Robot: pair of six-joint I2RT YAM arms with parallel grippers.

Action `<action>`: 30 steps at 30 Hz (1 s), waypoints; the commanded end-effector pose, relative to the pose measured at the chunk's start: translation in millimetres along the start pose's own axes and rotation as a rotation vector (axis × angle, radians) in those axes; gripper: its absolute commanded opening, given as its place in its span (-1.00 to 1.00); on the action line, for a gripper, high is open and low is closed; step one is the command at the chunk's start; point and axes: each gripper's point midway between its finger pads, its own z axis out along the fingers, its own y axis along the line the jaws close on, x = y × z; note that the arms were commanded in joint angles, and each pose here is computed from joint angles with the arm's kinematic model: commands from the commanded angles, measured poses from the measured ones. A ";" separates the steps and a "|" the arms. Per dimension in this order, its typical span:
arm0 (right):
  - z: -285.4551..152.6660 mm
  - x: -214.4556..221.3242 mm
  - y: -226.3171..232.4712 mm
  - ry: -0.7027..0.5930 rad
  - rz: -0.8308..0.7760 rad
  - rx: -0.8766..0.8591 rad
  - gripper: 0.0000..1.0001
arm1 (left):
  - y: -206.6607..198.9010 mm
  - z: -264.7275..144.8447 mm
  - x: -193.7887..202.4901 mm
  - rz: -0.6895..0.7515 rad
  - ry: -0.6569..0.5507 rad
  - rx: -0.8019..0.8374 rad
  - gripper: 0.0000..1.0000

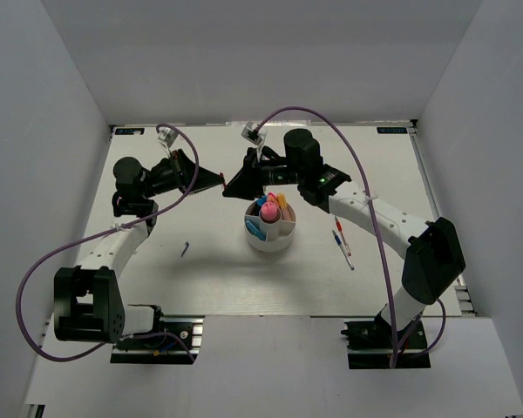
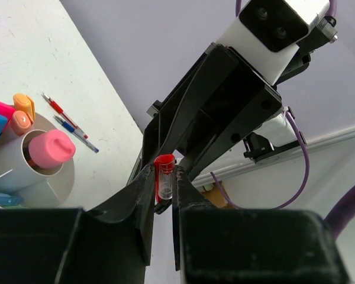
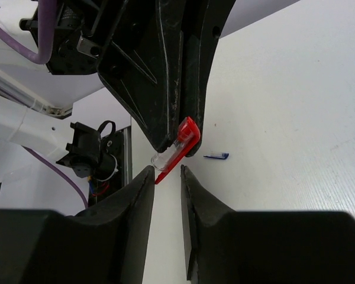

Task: Sort the stationery into containers
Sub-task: Pick up the pen cap from the center of the board.

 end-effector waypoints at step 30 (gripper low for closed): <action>-17.4 -25.5 20.1 -0.048 -0.215 -0.029 -1.00 | 6.6 -4.8 16.2 0.008 -0.001 -0.013 0.53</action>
